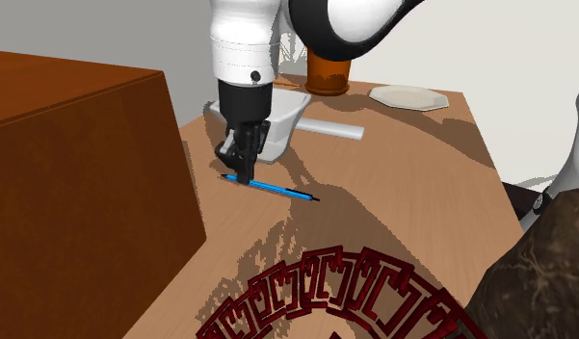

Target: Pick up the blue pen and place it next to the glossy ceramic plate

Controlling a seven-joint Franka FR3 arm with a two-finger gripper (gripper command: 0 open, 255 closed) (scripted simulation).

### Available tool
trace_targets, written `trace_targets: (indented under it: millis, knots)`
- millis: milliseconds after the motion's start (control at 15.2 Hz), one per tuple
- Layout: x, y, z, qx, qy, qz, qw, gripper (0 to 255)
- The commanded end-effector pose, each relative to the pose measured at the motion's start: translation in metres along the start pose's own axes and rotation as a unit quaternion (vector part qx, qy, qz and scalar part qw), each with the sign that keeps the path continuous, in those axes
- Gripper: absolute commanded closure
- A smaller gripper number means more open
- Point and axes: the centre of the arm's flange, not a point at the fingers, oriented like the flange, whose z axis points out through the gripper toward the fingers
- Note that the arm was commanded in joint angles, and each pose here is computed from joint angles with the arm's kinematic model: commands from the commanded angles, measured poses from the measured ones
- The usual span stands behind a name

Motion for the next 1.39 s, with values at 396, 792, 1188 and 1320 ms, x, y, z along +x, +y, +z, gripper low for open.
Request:
trace_targets:
  millis: [396,792,1188,1320]
  knots:
    - [-0.014,0.021,-0.029,0.000,0.000,0.000,1.0000,255]
    - [-0.064,0.082,-0.035,0.000,0.000,0.000,1.0000,255]
    - [-0.113,0.143,-0.042,0.000,0.000,0.000,1.0000,255]
    - [-0.130,0.164,-0.044,0.000,0.000,0.000,1.0000,255]
